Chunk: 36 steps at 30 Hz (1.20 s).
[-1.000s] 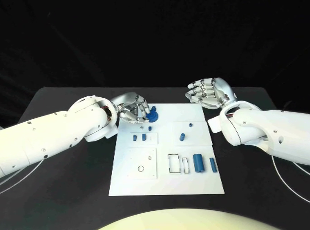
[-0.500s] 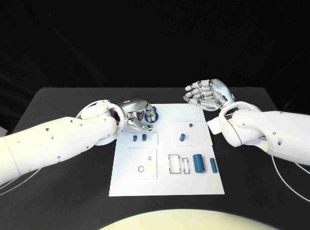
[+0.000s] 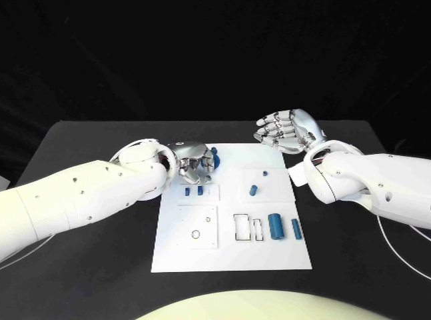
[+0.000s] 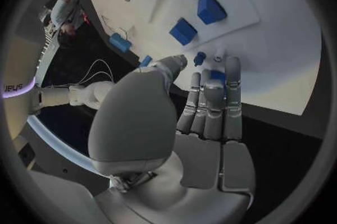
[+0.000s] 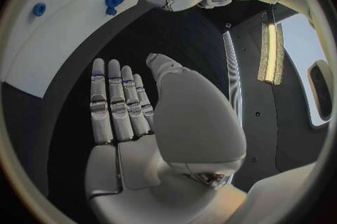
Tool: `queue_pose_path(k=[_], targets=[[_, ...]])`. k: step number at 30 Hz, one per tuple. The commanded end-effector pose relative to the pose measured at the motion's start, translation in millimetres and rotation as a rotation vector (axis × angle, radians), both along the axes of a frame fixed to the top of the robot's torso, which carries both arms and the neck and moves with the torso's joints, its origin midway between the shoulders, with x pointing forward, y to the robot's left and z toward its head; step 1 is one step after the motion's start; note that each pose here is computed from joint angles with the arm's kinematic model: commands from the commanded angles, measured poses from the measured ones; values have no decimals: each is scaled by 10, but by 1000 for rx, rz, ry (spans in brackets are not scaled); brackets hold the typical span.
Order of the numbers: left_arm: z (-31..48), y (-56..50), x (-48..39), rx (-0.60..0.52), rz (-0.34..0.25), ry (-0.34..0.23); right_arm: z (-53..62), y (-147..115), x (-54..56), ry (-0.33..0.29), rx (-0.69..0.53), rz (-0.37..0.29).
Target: Assemble the parts on the task board
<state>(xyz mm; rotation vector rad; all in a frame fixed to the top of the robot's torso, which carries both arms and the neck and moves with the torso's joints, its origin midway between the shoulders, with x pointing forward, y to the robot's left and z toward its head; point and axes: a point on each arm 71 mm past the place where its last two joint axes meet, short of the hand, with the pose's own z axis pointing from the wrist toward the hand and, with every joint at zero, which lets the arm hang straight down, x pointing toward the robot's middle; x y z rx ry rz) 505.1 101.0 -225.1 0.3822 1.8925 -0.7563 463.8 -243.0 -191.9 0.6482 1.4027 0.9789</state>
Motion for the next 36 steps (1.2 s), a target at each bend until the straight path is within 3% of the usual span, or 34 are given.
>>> queue_pose_path(k=[1, 36], targets=[[-38, -20, -5, 55, -9, 19, 5, 22, -9, -8, -8, 20], [-95, -116, 21, 45, -23, 36, 8, 49, -19, -6, -4, 27]])
